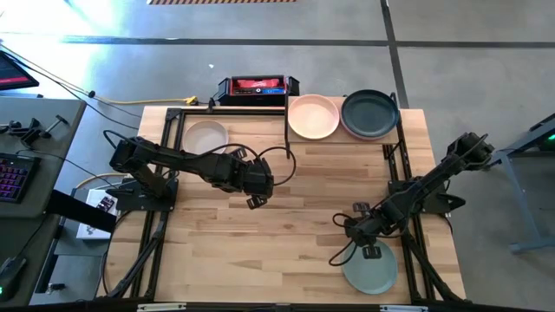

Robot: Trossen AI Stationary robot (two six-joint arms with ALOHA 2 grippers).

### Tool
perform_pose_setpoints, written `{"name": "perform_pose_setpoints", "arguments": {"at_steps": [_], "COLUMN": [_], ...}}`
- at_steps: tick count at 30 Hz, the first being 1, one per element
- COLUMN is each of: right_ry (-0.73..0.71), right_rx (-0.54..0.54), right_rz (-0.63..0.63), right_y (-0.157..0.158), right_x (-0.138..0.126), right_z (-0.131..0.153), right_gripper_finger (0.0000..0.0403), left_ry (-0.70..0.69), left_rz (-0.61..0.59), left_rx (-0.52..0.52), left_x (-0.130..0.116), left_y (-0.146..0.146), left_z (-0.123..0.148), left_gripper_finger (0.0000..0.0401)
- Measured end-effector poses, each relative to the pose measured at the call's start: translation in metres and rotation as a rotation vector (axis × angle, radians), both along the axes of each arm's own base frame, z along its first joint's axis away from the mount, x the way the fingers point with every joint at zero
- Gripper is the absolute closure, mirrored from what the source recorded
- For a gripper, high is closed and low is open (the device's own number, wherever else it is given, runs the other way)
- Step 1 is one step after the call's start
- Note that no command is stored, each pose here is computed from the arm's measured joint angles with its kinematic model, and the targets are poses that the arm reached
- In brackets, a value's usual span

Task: Place and stack plates onto a shelf
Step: Stack the light blue plate on top of the light orange plate on the shelf

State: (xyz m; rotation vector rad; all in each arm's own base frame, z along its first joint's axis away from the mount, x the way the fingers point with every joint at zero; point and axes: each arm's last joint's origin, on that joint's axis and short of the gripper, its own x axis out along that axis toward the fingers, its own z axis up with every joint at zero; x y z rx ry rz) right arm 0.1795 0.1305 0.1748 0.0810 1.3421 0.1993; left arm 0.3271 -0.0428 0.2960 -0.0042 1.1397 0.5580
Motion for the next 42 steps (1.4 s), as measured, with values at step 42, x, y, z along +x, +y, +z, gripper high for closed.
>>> {"name": "perform_pose_setpoints", "arguments": {"at_steps": [42], "right_ry": [0.056], "right_rx": [-0.007], "right_rz": [-0.008], "right_y": [0.003], "right_x": [0.004], "right_z": [-0.031], "right_gripper_finger": [0.0341], "left_ry": [-0.003], "left_rz": [0.000], "left_rx": [0.000], "left_x": [0.000], "left_y": [0.000], "left_z": [0.000], "left_gripper_finger": [0.0286]}}
